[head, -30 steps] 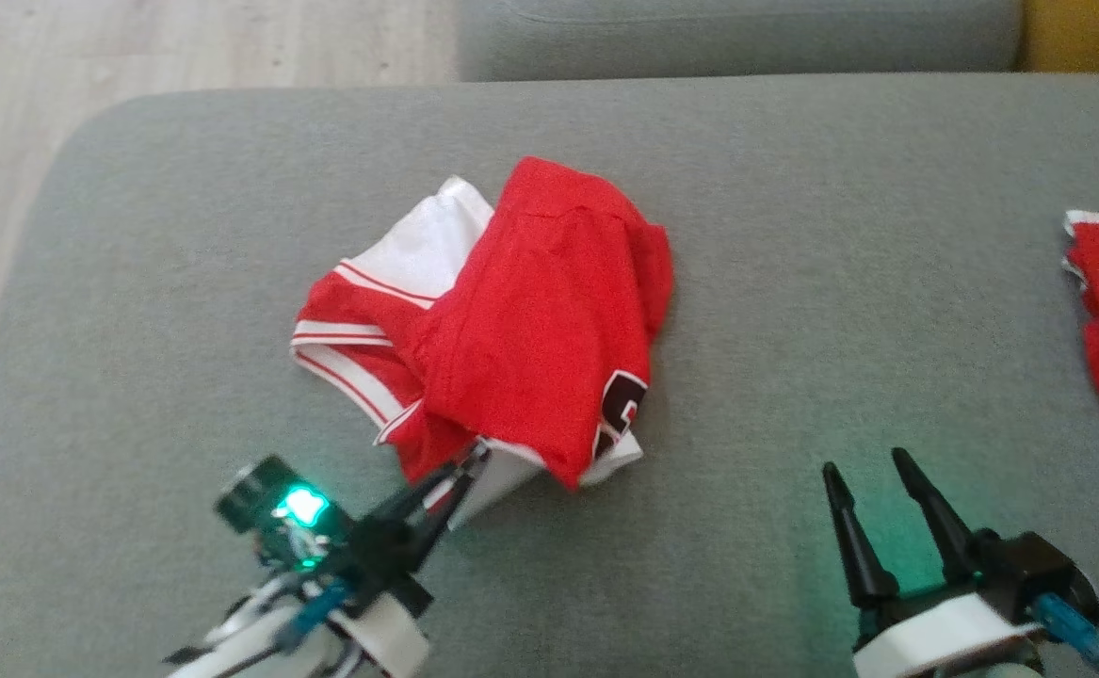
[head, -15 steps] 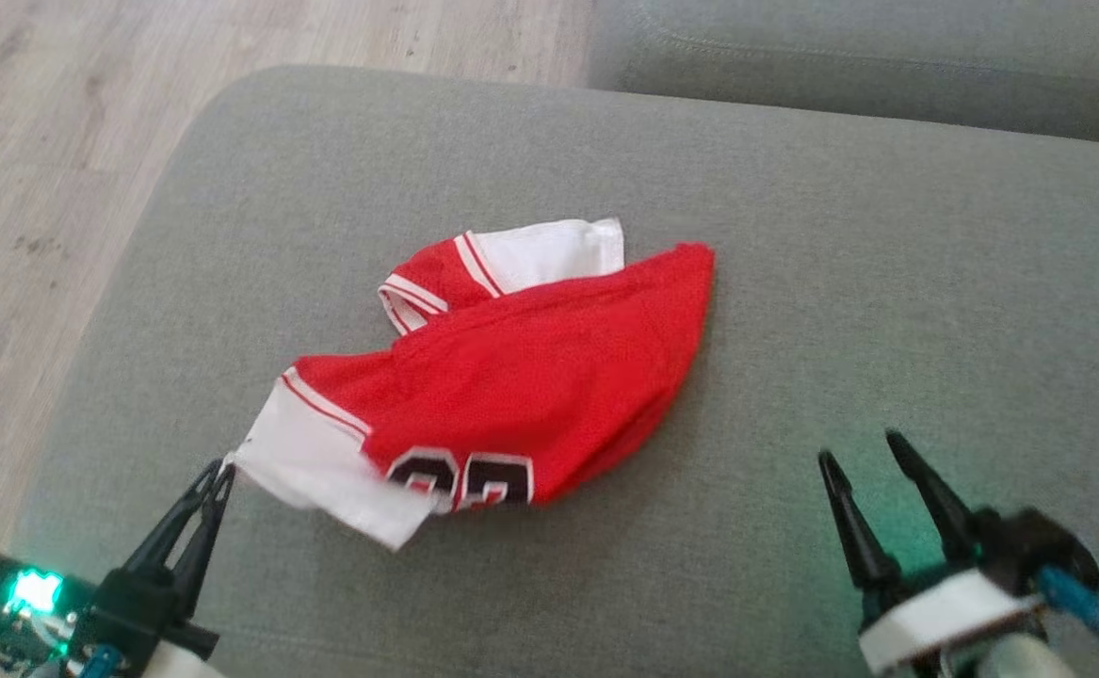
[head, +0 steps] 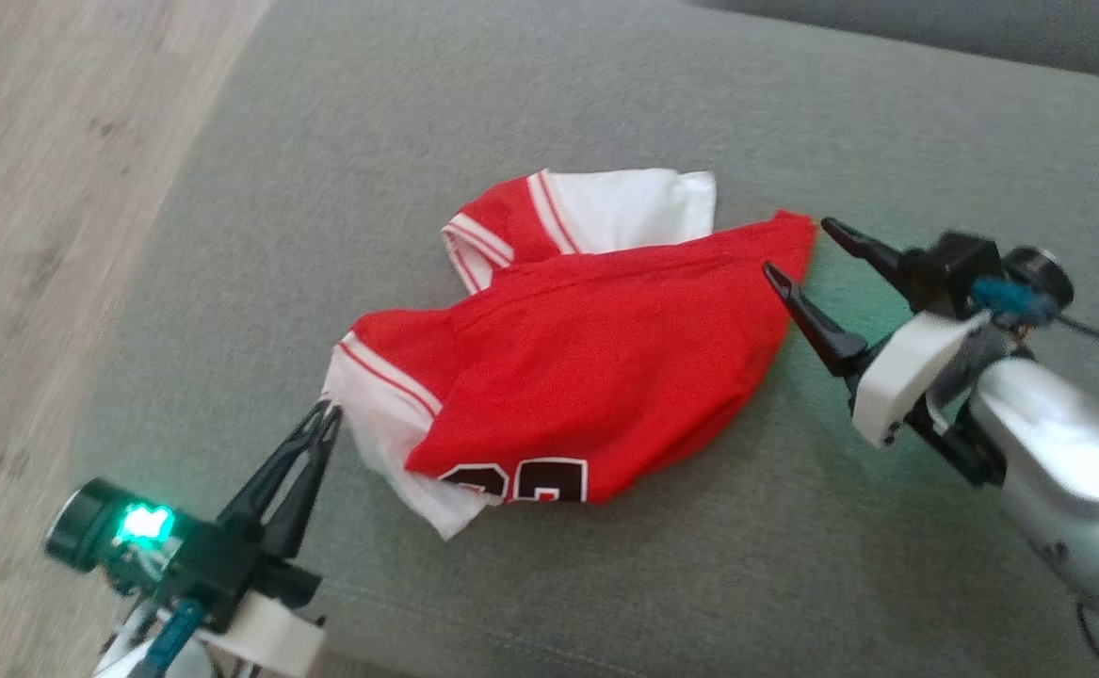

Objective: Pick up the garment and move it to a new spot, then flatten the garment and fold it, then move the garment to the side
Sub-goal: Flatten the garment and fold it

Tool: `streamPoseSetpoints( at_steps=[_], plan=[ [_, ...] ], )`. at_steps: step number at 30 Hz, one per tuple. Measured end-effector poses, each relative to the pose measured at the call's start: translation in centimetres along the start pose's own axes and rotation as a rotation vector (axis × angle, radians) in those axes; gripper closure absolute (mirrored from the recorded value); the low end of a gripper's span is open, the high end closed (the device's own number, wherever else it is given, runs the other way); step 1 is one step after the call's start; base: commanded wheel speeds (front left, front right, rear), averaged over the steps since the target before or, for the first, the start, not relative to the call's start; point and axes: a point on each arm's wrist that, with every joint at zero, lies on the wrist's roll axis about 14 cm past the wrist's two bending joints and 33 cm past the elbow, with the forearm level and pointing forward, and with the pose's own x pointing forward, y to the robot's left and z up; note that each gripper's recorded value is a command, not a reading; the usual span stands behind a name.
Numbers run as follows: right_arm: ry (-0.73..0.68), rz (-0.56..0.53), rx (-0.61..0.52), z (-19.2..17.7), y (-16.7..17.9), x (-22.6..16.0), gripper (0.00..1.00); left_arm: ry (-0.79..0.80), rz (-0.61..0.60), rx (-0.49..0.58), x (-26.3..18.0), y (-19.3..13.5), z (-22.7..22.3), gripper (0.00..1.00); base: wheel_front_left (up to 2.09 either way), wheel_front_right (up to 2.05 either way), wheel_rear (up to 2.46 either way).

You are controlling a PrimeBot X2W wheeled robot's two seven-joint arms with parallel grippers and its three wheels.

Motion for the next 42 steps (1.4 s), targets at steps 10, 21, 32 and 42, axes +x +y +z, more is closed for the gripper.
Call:
streamPoseSetpoints(
  at_steps=[10, 21, 32, 42],
  plan=[
    [0.194, 0.195, -0.044, -3.8, 2.2, 4.6, 0.00, 0.052, -0.008, -0.034, 0.9, -0.6, -1.7, 1.00, 0.00, 0.00, 0.00],
    [0.223, 0.179, 0.017, -3.6, 1.4, 4.6, 1.00, 0.024, 0.004, -0.009, 1.7, 0.0, -1.2, 1.00, 0.00, 0.00, 0.00],
    [0.212, 0.172, 0.098, -0.7, 2.1, 2.0, 0.00, -0.106, -0.006, 0.022, 2.4, 0.8, 2.6, 1.00, 0.00, 0.00, 0.00],
    [0.364, 0.222, 0.043, -3.3, 1.6, 3.4, 0.00, -0.045, 0.024, -0.003, 1.7, 0.9, 0.9, 1.00, 0.00, 0.00, 0.00]
  ],
)
